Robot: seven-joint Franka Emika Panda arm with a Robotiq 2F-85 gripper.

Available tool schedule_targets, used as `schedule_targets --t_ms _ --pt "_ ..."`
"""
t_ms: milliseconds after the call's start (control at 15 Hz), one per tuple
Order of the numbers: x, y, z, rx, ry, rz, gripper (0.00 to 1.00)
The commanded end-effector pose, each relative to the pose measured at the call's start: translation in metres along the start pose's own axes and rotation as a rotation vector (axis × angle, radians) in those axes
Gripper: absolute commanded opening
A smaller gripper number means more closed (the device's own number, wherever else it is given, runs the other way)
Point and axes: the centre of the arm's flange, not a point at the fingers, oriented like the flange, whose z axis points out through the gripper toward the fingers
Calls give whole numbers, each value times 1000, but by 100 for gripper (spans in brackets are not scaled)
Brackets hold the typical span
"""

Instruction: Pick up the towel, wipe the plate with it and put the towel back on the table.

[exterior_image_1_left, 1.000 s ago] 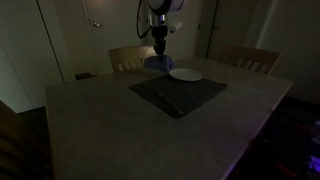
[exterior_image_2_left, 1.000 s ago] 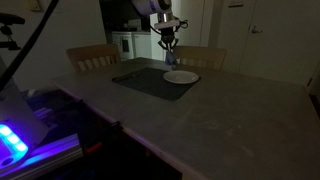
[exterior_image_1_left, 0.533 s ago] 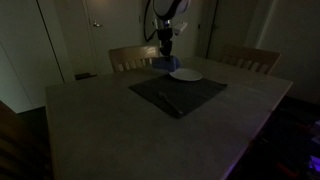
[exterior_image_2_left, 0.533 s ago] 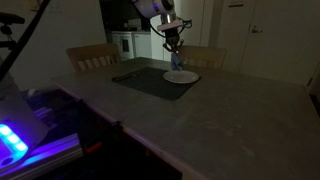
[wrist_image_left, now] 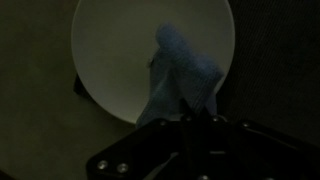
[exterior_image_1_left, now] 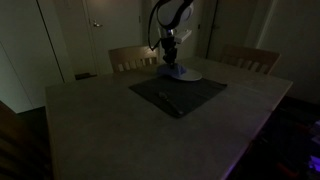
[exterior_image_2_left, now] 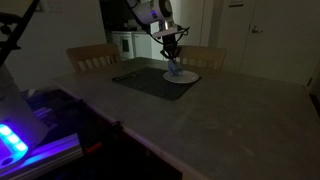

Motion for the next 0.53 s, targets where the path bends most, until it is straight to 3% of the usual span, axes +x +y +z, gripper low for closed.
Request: schedule_targets --t_ms 0,467 --pt "-23 -5 3 -7 0 28 2" --pt "-48 1 24 -14 -62 191 2"
